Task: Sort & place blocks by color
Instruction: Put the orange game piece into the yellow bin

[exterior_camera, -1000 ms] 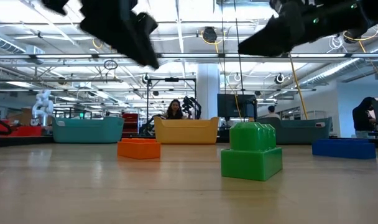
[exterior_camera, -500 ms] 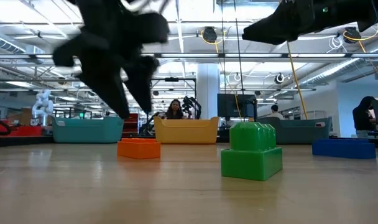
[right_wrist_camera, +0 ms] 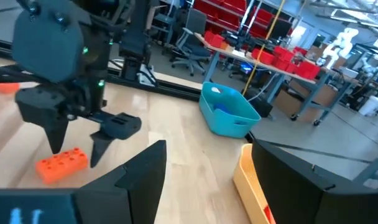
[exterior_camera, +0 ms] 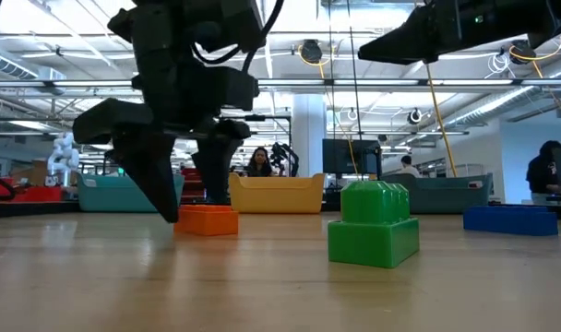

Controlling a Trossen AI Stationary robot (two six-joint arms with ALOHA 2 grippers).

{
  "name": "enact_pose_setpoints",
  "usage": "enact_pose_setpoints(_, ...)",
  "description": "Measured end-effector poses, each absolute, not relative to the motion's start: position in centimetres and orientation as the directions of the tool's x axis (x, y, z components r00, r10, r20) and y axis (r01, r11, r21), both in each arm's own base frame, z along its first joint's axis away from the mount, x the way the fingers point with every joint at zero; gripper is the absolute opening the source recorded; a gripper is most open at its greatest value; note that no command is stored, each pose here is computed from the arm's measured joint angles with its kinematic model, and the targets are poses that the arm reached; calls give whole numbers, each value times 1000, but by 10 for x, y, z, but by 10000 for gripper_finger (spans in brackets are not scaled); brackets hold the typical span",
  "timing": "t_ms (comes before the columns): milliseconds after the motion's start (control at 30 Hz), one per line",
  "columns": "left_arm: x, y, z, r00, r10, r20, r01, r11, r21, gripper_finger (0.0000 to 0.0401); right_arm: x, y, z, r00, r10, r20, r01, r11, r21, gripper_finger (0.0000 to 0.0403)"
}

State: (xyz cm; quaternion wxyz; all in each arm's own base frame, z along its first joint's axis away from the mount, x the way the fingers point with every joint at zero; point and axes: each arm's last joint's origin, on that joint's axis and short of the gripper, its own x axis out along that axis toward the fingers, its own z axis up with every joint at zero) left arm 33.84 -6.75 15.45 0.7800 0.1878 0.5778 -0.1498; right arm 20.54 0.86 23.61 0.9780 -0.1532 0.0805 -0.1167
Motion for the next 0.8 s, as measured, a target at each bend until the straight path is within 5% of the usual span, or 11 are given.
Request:
enact_pose_setpoints(233,341,-67,156,309,-41,-950,462,880,112,242,204,6,230,947,-263,-186,209,941,-265,231)
enact_pose_setpoints(433,345,-69,146,298,-59,-953,470,878,92,127,202,6,219,920,-261,-293,213,959,-185,231)
enact_pose_setpoints(700,342,-60,153,297,-29,-954,420,902,104,126,200,12,215,916,-234,-327,195,970,-148,231)
enact_pose_setpoints(800,346,-44,176,383,49,-923,325,927,184,126,201,12,217,921,-233,-312,188,968,-167,231)
